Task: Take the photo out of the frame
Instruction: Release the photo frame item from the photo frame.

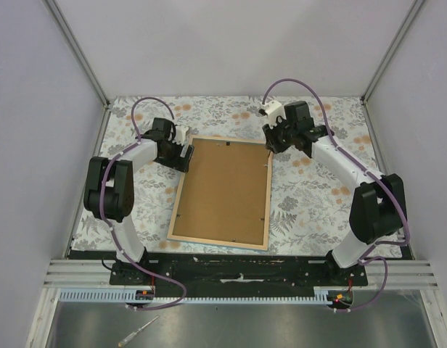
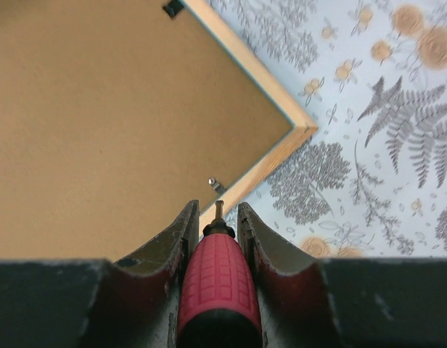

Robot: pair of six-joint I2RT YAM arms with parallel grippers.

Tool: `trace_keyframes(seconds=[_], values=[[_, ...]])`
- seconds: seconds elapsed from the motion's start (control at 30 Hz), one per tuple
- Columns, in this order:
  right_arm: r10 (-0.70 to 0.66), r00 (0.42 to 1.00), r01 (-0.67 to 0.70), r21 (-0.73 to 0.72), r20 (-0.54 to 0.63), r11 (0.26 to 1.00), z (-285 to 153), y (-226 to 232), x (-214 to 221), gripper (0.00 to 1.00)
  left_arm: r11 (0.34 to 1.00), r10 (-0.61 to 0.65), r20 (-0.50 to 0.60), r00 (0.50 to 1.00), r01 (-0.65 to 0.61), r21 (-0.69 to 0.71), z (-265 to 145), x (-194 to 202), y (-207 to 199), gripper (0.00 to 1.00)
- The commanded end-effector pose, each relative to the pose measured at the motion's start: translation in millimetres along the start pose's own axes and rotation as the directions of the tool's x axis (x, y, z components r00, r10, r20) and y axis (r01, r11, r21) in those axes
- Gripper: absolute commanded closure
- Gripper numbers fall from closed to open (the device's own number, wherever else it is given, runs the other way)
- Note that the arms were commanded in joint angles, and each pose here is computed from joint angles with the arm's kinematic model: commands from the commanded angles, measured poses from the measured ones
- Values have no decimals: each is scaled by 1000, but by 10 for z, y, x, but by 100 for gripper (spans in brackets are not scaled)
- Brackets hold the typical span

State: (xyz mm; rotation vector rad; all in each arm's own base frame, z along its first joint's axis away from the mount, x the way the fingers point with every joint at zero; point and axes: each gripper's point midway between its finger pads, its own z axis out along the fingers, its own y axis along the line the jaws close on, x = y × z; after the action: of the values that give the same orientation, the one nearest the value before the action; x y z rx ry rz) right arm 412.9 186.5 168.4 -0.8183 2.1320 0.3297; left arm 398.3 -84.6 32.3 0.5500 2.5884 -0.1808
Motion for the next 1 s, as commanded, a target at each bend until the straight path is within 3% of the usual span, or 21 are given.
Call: trace_keyframes(seconds=[0.0, 0.4, 0.73, 0.97], values=[[-27, 1000, 27, 24, -16, 999, 67, -56, 118, 100, 999, -36, 11, 999, 36, 15, 90, -15, 0, 4], [8, 998, -10, -27, -64, 1000, 222, 22, 276, 100, 989, -55, 21, 998, 51, 140, 88, -37, -226, 19], [34, 996, -40, -66, -86, 997, 327, 77, 340, 100, 975, -76, 31, 997, 68, 213, 42, -77, -357, 56], [33, 995, -40, -72, -91, 997, 343, 93, 350, 100, 976, -87, 19, 996, 82, 201, 79, -51, -337, 67]])
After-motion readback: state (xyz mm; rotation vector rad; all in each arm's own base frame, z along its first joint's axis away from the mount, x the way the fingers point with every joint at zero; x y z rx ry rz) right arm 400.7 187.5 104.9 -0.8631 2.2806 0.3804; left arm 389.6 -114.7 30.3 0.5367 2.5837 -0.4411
